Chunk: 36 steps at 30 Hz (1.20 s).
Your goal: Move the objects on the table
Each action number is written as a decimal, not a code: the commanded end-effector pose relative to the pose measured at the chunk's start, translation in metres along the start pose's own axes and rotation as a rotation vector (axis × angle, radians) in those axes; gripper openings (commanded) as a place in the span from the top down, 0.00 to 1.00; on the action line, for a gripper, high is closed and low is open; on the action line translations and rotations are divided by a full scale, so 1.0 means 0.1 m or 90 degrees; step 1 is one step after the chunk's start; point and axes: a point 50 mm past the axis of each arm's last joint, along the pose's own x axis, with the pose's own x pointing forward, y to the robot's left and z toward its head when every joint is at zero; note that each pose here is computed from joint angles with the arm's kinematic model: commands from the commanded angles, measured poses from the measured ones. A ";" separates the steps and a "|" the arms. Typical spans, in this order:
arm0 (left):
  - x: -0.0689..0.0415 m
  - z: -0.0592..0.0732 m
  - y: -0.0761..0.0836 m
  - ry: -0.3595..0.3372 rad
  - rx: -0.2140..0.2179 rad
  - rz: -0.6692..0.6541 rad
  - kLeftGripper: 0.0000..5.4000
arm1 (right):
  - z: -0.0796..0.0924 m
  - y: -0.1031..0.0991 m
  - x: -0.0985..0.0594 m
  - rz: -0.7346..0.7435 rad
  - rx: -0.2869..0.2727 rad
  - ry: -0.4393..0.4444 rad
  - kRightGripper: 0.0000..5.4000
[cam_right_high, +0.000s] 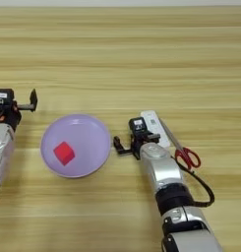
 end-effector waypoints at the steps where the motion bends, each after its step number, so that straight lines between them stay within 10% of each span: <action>1: 0.04 0.05 -0.01 -0.005 0.000 -0.002 0.00 | -0.11 -0.03 0.03 -0.016 -0.008 0.037 0.00; 10: 0.04 0.05 -0.01 -0.004 0.000 -0.002 0.00 | -0.13 0.00 0.05 -0.006 -0.014 0.043 0.00; 36: 0.04 0.05 -0.01 -0.003 -0.002 -0.001 0.00 | -0.13 0.01 0.05 0.008 -0.009 0.039 0.46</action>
